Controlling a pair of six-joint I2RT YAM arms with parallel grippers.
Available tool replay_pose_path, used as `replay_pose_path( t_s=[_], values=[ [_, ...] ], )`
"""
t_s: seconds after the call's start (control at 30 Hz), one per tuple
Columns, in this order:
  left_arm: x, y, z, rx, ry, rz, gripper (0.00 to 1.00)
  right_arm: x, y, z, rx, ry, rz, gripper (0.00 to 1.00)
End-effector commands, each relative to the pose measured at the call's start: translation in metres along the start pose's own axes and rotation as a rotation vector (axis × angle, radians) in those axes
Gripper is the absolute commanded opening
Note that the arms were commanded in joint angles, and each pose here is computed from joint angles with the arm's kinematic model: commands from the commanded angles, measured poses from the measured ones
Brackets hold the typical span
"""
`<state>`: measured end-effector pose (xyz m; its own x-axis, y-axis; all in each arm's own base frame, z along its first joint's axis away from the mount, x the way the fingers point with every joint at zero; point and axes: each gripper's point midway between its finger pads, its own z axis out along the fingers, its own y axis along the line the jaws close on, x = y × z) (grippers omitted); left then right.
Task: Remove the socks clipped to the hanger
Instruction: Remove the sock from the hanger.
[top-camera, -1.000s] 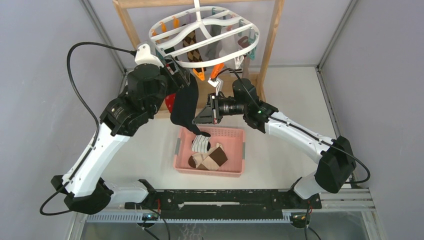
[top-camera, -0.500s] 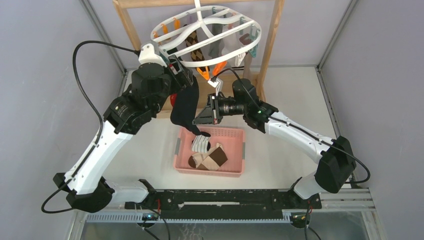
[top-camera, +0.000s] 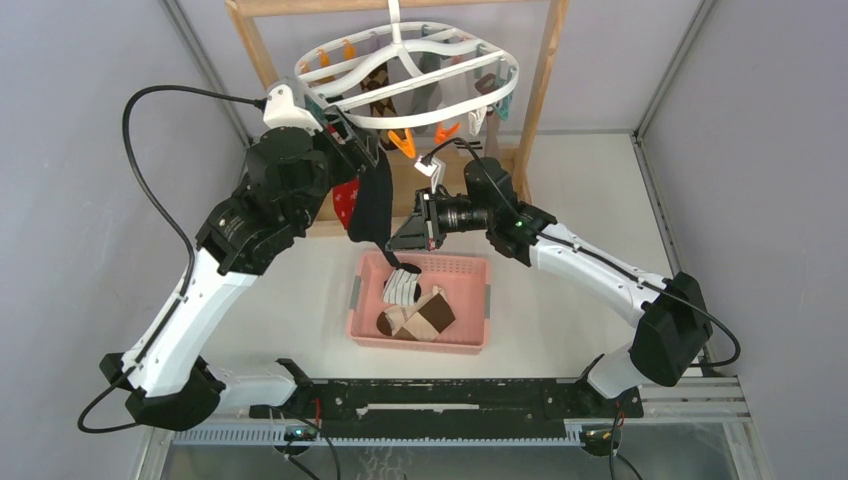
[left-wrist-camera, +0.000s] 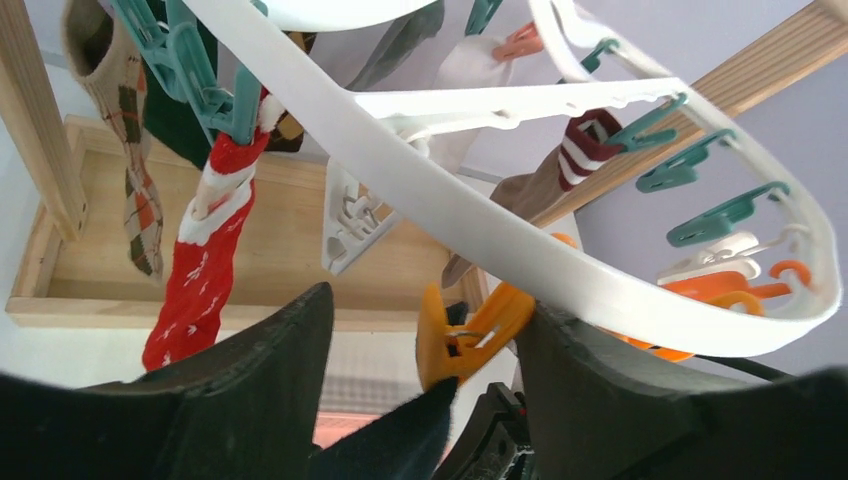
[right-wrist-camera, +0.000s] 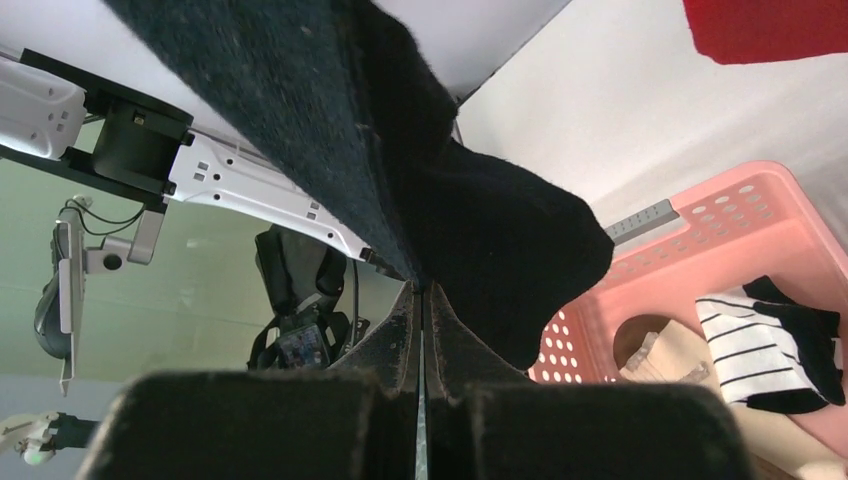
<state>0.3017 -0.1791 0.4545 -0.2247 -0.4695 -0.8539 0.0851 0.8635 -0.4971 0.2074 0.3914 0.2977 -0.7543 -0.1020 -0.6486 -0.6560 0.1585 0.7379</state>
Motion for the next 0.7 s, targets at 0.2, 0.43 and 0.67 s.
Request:
replay_pose_path(
  t_s=[0.2,0.43,0.67],
  values=[
    [-0.023,-0.010,-0.008,0.050,-0.074,-0.052,0.57,0.003,0.015,-0.004,-0.031,0.010,-0.041,0.00],
    [-0.015,-0.012,-0.006,0.054,-0.042,-0.040,0.27,0.007,0.015,-0.002,-0.027,0.023,-0.040,0.00],
    [-0.014,-0.008,-0.007,0.046,-0.040,-0.040,0.07,0.011,0.016,-0.002,-0.026,0.035,-0.041,0.00]
  ],
)
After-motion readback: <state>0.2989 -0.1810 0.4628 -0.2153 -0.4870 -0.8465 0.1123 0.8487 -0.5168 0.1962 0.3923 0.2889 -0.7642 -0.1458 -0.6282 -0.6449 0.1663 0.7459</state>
